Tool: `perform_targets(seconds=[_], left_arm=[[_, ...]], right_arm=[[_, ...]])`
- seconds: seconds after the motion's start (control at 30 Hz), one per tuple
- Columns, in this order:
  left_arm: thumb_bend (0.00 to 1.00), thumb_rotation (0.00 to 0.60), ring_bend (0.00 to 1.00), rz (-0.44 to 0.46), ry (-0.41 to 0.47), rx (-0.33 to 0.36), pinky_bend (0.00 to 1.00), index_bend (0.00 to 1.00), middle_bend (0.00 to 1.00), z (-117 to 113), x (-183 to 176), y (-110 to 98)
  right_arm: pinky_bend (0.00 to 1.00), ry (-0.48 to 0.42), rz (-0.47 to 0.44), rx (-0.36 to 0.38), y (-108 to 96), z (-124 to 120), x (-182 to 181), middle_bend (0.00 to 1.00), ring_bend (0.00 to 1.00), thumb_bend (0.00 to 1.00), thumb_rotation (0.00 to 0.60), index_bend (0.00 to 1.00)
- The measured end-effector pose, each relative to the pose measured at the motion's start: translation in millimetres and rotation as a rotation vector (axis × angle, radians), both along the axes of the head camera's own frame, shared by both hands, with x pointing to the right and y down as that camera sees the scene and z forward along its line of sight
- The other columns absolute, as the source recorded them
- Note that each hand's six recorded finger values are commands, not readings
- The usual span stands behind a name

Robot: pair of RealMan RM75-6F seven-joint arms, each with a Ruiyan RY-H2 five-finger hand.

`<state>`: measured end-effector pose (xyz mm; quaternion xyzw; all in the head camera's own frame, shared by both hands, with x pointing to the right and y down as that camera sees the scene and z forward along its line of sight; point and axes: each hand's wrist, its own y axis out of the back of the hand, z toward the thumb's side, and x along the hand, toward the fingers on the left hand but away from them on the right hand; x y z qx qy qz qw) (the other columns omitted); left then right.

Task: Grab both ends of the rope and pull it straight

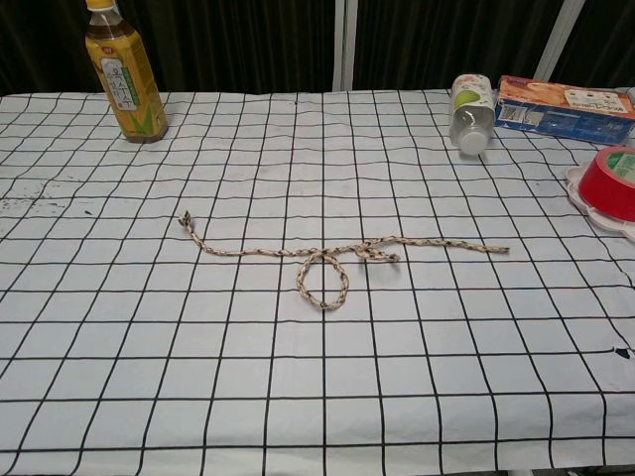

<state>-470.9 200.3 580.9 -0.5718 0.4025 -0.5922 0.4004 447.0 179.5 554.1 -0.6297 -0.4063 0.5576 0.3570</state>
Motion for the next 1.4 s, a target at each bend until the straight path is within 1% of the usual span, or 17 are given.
perform_targets(seconds=[0.2, 0.3, 0.4, 0.5, 0.57, 0.67, 0.77, 0.87, 1.0, 1.17, 1.27, 1.4], left_arm=[[0.05, 0.600, 0.00, -0.001, 0.003, -0.004, 0.00, 0.25, 0.08, 1.4, 0.8, 1.0], [0.05, 0.600, 0.00, -0.001, 0.006, -0.002, 0.00, 0.25, 0.08, 1.1, 1.0, 1.1], [0.05, 0.600, 0.00, 0.005, 0.009, 0.001, 0.00, 0.25, 0.08, 1.2, 2.1, -0.1], [0.05, 0.600, 0.00, 0.012, 0.019, 0.006, 0.00, 0.25, 0.08, 1.3, 4.5, -1.1], [0.05, 0.600, 0.00, 0.015, 0.020, 0.008, 0.00, 0.25, 0.08, 1.0, 4.4, -1.2], [0.05, 0.600, 0.00, 0.011, 0.020, 0.007, 0.00, 0.25, 0.08, 0.8, 2.2, -0.1], [0.05, 0.600, 0.00, 0.003, 0.018, 0.001, 0.00, 0.25, 0.08, 2.0, -1.5, 1.1], [0.05, 0.600, 0.00, -0.004, 0.023, -0.008, 0.00, 0.25, 0.08, 4.3, -4.1, 2.3], [0.05, 0.600, 0.00, -0.011, 0.027, -0.016, 0.00, 0.25, 0.08, 7.6, -7.4, 3.3], [0.05, 0.600, 0.00, -0.020, 0.034, -0.027, 0.00, 0.25, 0.08, 12.4, -11.9, 4.5], [0.05, 0.600, 0.00, -0.025, 0.037, -0.035, 0.00, 0.25, 0.08, 15.6, -14.3, 4.6], [0.05, 0.600, 0.00, -0.029, 0.042, -0.038, 0.00, 0.25, 0.08, 18.0, -16.6, 4.7]], right_arm=[[0.00, -0.024, -0.001, -0.005, -0.3, 0.6, -3.1, 0.06, 0.00, 0.21, 0.600, 0.14], [0.00, -0.067, -0.010, -0.020, -1.7, 2.2, -10.3, 0.07, 0.00, 0.21, 0.600, 0.17], [0.00, -0.126, -0.048, -0.053, -7.8, 8.2, -27.3, 0.09, 0.00, 0.21, 0.600, 0.25], [0.00, -0.141, -0.114, -0.083, -17.5, 18.4, -49.1, 0.12, 0.00, 0.22, 0.600, 0.34], [0.00, -0.142, -0.167, -0.108, -25.6, 30.0, -68.1, 0.14, 0.00, 0.22, 0.600, 0.37], [0.00, -0.136, -0.234, -0.144, -36.6, 51.3, -97.6, 0.13, 0.00, 0.22, 0.600, 0.39], [0.00, -0.130, -0.275, -0.166, -45.1, 73.3, -126.7, 0.12, 0.00, 0.22, 0.600, 0.40], [0.00, -0.122, -0.297, -0.184, -49.6, 95.2, -152.6, 0.12, 0.00, 0.22, 0.600, 0.41], [0.00, -0.096, -0.309, -0.195, -52.2, 121.7, -176.2, 0.12, 0.00, 0.22, 0.600, 0.45], [0.00, -0.087, -0.288, -0.219, -52.1, 151.8, -196.9, 0.13, 0.00, 0.22, 0.600, 0.48], [0.00, -0.083, -0.290, -0.240, -50.2, 165.1, -207.0, 0.13, 0.00, 0.22, 0.600, 0.49], [0.00, -0.072, -0.303, -0.255, -47.6, 176.5, -216.7, 0.13, 0.00, 0.24, 0.600, 0.50]])
